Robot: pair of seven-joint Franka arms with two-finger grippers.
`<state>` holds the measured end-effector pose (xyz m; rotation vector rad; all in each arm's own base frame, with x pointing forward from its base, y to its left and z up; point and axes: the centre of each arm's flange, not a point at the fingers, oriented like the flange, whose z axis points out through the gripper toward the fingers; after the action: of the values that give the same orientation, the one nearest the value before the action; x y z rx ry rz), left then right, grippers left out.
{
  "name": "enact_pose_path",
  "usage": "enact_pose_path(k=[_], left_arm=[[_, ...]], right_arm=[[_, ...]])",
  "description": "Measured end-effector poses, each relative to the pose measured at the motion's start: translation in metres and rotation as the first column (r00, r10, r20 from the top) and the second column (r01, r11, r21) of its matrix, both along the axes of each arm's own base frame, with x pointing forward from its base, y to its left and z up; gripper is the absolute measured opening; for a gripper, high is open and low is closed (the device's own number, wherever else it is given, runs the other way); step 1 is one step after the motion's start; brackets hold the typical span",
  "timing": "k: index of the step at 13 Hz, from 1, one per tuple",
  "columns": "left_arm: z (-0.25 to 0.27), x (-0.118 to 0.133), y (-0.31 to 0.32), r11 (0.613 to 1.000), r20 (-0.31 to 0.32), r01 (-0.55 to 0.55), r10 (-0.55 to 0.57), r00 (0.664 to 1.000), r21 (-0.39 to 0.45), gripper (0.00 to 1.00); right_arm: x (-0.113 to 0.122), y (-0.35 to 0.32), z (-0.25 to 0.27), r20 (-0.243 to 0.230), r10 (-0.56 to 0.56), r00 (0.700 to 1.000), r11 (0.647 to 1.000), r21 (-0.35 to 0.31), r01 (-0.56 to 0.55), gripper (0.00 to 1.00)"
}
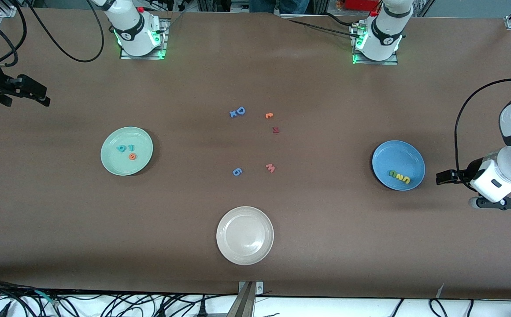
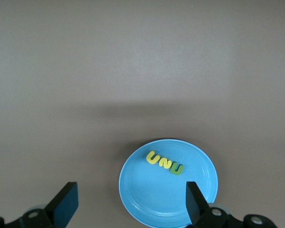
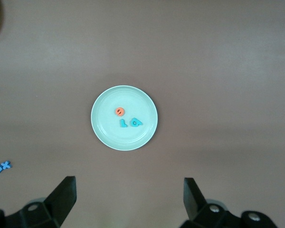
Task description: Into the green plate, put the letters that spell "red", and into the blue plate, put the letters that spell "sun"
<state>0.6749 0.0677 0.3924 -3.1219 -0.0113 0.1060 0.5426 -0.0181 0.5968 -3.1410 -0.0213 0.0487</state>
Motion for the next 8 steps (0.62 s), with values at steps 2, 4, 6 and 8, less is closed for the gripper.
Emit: enact_pose_path(k=[2,4,6,8], left_arm=[[-0.0001,-0.0003,0.0025,1.0,-0.001,-0.004,0.004,1.0,0.0,1.0],[-0.0002,-0.0006,0.005,1.0,-0.001,-0.007,0.007,1.0,0.0,1.0],[-0.0002,-0.0008,0.007,1.0,-0.001,-0.01,0.01,1.0,0.0,1.0],[-0.0002,-0.0009,0.0076,1.0,-0.001,-0.011,0.011,1.0,0.001,1.0]], right_arm=[[0.0,0.0,0.0,0.0,0.0,1.0,1.0,0.0,0.0,1.0],[0.0,0.0,0.0,0.0,0.0,1.0,1.0,0.0,0.0,1.0],[0.0,0.0,0.0,0.0,0.0,1.0,1.0,0.0,0.0,1.0],[0.0,0.0,0.0,0.0,0.0,1.0,1.0,0.0,0.0,1.0]])
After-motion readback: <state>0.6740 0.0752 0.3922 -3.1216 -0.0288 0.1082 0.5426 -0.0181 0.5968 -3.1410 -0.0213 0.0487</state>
